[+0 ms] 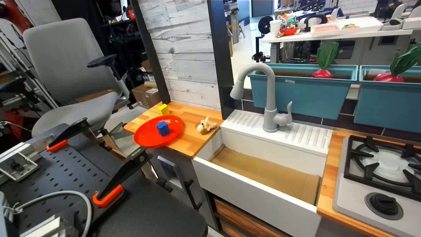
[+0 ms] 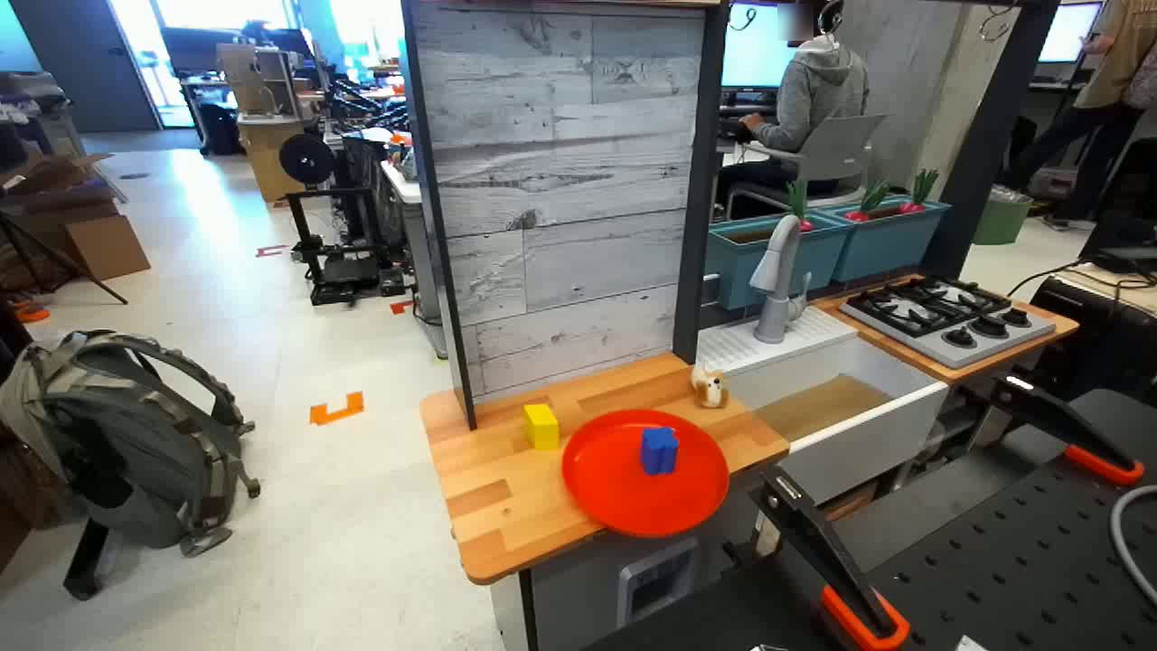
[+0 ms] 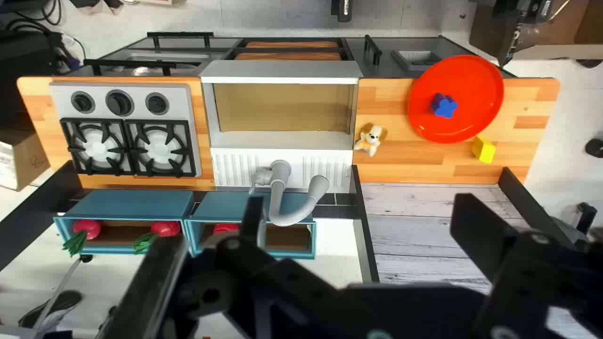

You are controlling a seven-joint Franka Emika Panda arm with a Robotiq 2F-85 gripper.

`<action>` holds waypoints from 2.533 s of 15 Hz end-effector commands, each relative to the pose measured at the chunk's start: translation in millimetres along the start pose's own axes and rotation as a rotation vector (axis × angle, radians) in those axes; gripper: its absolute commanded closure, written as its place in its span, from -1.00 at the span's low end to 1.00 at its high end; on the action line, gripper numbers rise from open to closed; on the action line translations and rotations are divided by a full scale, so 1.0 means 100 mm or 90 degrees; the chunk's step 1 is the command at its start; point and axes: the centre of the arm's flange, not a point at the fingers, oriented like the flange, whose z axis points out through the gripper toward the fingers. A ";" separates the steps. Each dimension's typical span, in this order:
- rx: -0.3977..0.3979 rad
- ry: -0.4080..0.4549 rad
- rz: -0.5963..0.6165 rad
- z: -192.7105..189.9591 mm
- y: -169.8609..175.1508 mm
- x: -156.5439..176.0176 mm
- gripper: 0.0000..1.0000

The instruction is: Remove the blue block from the orange plate

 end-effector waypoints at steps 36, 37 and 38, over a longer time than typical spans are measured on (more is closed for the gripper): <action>0.118 -0.175 -0.136 4.49 -2.02 0.68 -1.00; 0.122 -0.181 -0.137 4.62 -2.08 0.70 -1.00; 0.126 -0.183 -0.138 4.75 -2.12 0.73 -1.00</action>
